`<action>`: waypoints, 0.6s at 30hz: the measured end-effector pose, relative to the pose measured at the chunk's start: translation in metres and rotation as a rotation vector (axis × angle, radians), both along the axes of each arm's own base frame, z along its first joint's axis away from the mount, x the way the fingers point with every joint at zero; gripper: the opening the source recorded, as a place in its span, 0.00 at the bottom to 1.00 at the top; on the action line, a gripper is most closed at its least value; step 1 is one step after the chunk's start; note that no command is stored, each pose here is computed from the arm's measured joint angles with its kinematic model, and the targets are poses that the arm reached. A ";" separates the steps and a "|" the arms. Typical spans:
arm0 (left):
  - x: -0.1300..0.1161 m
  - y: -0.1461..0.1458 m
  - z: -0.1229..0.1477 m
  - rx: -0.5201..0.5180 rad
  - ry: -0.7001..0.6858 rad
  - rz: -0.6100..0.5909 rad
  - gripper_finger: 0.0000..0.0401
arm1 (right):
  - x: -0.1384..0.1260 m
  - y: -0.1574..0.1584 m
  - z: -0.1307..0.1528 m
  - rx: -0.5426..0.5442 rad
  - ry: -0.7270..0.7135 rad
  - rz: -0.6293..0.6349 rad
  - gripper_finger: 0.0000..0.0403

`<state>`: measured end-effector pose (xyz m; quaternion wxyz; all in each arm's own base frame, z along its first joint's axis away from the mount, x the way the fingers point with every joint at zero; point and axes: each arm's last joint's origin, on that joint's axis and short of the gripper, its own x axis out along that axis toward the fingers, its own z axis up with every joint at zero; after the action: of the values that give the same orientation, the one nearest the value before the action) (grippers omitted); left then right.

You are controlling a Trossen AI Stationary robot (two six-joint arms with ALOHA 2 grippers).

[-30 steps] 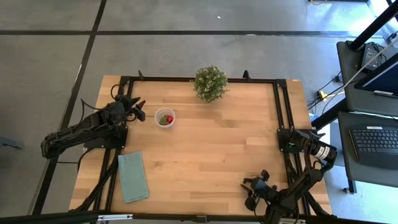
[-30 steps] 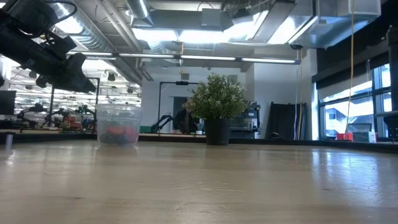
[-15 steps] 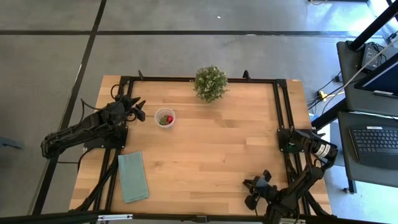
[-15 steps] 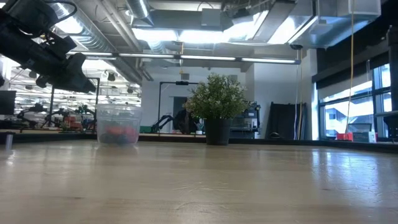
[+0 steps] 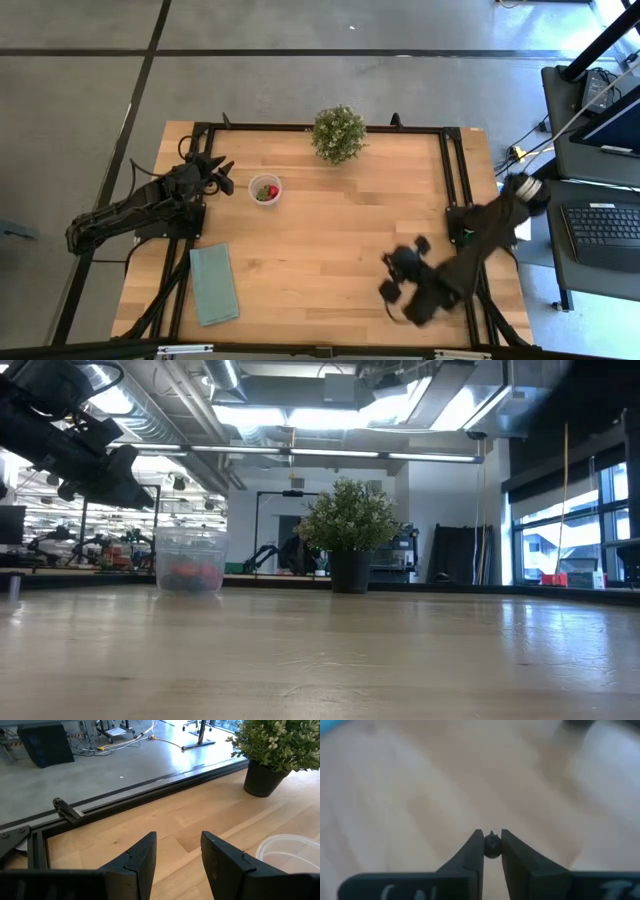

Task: Pick and placing Produce into tupperware
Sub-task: Put the blueberry into the transparent container

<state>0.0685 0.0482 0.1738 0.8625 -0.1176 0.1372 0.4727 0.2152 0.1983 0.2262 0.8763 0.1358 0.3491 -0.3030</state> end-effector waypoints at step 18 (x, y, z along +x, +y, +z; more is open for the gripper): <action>0.000 0.000 0.000 0.001 -0.001 0.000 0.36 | 0.157 -0.185 0.122 -0.105 -0.332 0.426 0.13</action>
<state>0.0686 0.0482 0.1739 0.8626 -0.1176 0.1367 0.4727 0.3717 0.0134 0.3478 0.9713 0.0615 0.2053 -0.1033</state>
